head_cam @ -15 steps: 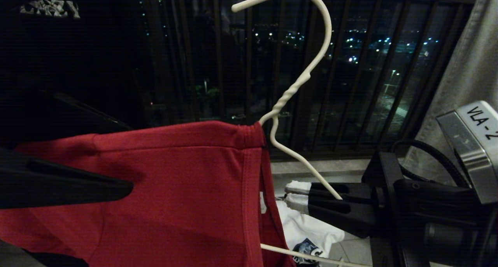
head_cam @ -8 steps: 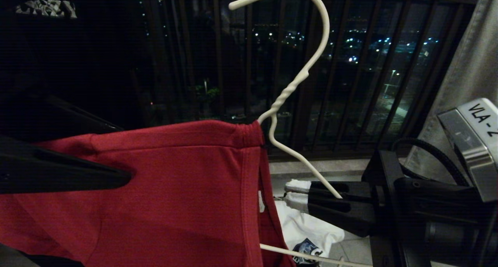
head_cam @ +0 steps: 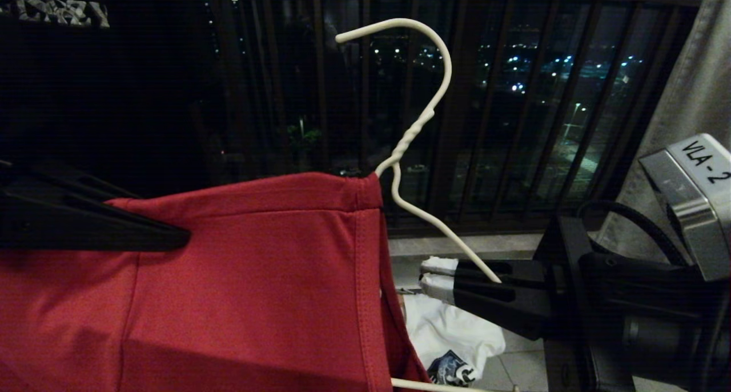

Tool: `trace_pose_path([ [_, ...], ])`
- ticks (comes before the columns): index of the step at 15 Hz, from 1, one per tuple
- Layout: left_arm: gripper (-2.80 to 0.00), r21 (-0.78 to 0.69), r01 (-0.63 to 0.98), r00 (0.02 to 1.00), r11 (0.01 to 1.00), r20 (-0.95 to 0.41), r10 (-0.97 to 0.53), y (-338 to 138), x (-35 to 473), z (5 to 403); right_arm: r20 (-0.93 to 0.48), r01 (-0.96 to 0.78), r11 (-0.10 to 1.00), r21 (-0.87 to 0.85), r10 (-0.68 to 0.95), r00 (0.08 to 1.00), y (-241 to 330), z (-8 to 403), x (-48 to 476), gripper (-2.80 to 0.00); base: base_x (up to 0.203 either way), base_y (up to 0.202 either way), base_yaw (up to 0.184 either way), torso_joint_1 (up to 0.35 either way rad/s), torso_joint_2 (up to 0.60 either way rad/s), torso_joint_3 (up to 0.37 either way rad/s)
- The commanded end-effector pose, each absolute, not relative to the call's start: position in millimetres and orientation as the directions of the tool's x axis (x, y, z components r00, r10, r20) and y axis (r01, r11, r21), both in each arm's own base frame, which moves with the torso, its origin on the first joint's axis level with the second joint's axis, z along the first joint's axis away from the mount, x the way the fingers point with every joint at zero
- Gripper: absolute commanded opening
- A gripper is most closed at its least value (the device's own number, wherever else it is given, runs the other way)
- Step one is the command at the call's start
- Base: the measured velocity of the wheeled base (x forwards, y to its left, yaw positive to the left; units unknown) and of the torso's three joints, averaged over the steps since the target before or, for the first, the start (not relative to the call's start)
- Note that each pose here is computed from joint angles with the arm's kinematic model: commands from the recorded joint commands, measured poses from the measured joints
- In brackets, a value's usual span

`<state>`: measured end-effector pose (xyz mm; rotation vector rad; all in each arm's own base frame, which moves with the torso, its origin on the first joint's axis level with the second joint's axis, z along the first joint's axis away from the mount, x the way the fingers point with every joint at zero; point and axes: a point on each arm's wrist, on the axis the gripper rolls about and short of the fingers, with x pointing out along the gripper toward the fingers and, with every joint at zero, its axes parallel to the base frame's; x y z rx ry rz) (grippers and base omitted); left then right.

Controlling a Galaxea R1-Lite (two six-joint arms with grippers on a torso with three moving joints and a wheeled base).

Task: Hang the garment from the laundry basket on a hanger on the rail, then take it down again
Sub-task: Hang the clothes on the clothes rack

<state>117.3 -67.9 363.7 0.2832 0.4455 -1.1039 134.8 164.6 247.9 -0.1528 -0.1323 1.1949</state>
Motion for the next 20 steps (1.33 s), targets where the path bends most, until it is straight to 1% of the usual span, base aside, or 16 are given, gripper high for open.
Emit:
trace_pose_path([
  [1, -2.8, 0.001, 0.904, 0.376, 0.428, -0.48, -0.793, -67.9, 117.3, 364.0, 0.033, -0.914, 0.358, -0.192, 0.933, 0.358, 164.8, 250.4, 134.9, -2.8, 0.0, 0.0, 0.0, 0.0, 0.0, 0.0],
  [8, -2.8, 0.008, 0.904, 0.38, 0.428, -0.475, -0.793, -67.4, 116.4, 365.6, 0.035, -0.912, 0.363, -0.191, 0.931, 0.363, 165.3, 251.1, 135.8, -2.8, 0.0, 0.0, 0.0, 0.0, 0.0, 0.0],
  [9, -2.8, 0.008, 0.904, 0.38, 0.428, -0.475, -0.793, -67.4, 116.4, 365.6, 0.035, -0.912, 0.363, -0.191, 0.931, 0.363, 165.8, 251.5, 136.0, 0.0, 0.0, 0.0, 0.0, 0.0, 0.0, 0.0],
  [16, -2.8, 0.012, 0.903, 0.383, 0.43, -0.477, -0.791, -67.5, 117.0, 365.4, 0.039, -0.911, 0.365, -0.192, 0.93, 0.365, 165.9, 252.5, 136.1, 0.0, 0.0, 0.0, 0.0, 0.0, 0.0, 0.0],
  [20, -2.8, 0.033, 0.901, 0.398, 0.433, -0.462, -0.793, -63.6, 108.5, 368.5, 0.052, -0.896, 0.398, -0.198, 0.917, 0.396, 161.8, 255.6, 139.7, 0.0, 0.0, 0.0, 0.0, 0.0, 0.0, 0.0],
])
